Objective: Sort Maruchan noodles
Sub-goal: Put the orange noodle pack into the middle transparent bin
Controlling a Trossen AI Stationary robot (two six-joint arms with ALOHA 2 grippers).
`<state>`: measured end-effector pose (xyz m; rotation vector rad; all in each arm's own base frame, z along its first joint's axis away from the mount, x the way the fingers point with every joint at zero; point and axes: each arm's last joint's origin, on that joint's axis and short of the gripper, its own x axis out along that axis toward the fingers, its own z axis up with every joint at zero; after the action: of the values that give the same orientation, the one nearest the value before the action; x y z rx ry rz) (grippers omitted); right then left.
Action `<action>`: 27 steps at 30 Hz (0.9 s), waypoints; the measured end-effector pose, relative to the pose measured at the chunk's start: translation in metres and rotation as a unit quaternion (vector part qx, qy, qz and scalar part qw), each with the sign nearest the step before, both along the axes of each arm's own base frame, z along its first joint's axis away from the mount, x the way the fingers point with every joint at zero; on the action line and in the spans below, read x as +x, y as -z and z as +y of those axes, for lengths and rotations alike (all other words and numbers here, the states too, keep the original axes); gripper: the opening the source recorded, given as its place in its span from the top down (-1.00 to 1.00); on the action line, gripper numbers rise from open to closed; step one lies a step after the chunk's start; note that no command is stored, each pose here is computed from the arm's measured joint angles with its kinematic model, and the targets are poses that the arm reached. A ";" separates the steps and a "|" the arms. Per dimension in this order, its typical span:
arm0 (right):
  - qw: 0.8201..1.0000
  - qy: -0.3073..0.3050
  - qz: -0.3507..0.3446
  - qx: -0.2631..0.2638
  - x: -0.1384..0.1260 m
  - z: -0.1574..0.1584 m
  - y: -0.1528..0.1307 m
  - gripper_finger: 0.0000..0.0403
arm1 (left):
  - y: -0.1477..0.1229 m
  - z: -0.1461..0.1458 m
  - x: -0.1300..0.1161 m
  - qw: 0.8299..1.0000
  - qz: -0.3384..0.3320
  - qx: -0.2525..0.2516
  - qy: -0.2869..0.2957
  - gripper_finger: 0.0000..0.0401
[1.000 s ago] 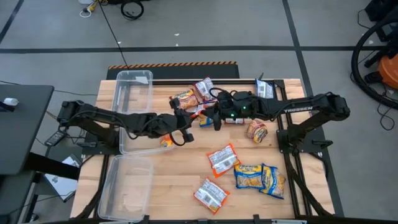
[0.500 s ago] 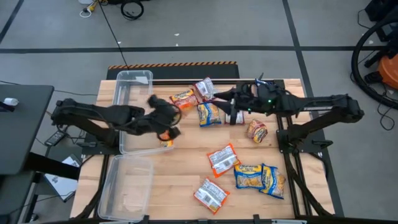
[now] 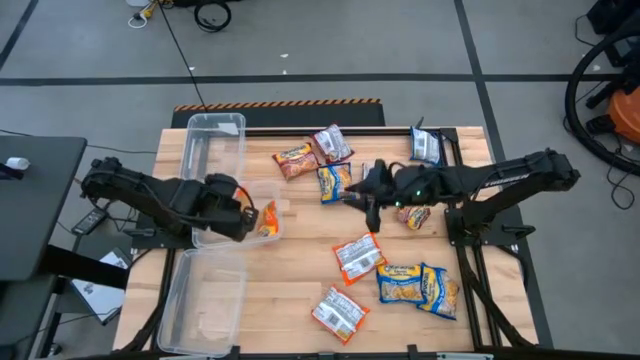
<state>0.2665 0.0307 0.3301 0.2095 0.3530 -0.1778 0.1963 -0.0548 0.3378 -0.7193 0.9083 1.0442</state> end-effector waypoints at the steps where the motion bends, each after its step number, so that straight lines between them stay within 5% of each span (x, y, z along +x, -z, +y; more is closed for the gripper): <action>1: 1.000 -0.009 0.007 -0.003 0.002 0.005 0.003 0.16 | 0.007 0.001 0.001 1.000 0.004 -0.006 -0.017 0.82; 13: 0.992 -0.119 0.029 0.014 -0.022 0.074 0.006 0.16 | 0.081 0.028 0.022 0.990 -0.029 -0.067 -0.120 0.81; 27: 0.994 -0.107 0.032 -0.008 -0.055 0.119 0.009 0.16 | 0.114 0.057 0.028 0.979 -0.036 -0.142 -0.143 0.81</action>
<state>0.2112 0.1500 0.3211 0.1495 0.4358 0.0242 0.2240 0.0022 0.2243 -1.1457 0.9189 1.1426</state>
